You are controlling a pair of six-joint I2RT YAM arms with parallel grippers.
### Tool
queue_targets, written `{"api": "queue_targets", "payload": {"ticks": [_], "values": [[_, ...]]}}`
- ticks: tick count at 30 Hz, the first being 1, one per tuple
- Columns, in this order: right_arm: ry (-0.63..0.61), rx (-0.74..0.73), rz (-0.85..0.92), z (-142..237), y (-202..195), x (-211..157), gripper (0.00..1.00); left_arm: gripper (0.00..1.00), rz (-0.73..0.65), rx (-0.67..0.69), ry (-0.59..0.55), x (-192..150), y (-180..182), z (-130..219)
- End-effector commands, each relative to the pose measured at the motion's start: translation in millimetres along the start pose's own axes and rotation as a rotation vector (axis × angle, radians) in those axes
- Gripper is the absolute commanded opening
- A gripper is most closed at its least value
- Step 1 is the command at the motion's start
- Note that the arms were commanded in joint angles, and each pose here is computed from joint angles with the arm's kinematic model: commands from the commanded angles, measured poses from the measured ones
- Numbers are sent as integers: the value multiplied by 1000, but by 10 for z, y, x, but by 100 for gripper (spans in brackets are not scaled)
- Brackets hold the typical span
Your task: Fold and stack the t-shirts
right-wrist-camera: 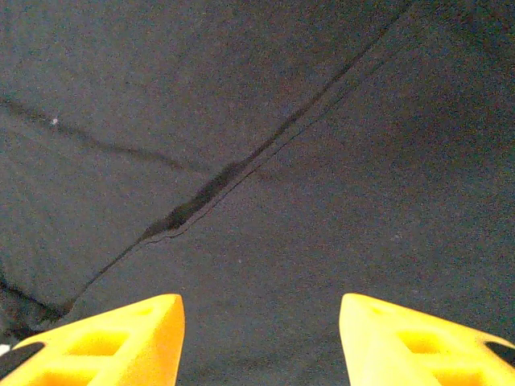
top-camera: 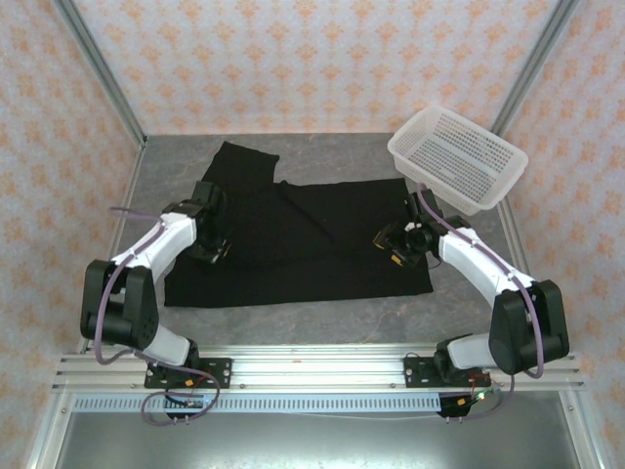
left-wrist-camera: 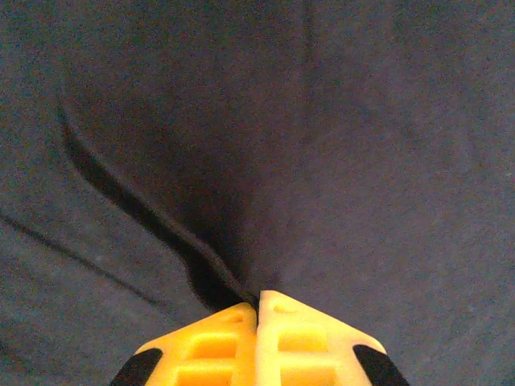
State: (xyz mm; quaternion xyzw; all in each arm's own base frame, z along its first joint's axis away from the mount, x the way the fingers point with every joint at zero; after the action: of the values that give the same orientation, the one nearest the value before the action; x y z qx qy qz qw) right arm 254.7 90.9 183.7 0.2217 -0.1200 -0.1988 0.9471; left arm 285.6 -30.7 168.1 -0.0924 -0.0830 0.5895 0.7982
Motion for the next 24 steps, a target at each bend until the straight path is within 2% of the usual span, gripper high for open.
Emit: {"api": "queue_targets", "payload": {"ticks": [1,12,13,18,24], "values": [[-11,-10,-10,-5,5,7,54,0,-107,38,-49,0,-201,39],[-4,-20,-16,4,-26,-28,53,0,-431,115,-85,-181,-966,-82],[-2,-22,-17,0,-31,-32,53,0,-467,150,-78,-212,-1007,-197],[7,-28,-22,-14,-55,-52,53,0,-592,218,-88,-298,-1133,-354],[14,-40,-27,-37,-64,-51,53,0,-644,262,-88,-319,-1135,-476]]}}
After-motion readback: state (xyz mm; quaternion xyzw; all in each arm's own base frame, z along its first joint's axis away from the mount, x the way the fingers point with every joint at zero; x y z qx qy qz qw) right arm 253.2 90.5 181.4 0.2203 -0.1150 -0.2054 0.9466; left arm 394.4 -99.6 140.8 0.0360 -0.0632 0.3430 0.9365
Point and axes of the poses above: each hand's point on the last joint's axis, 136 mm out from that joint toward the fingers, its own z axis back along the fingers, its own y axis along the line the jaws close on, x = y × z, the point moved 10 cm from there along z, back along the fingers, and after that the axes turned 9 degrees about z, right-handed, at the moved point
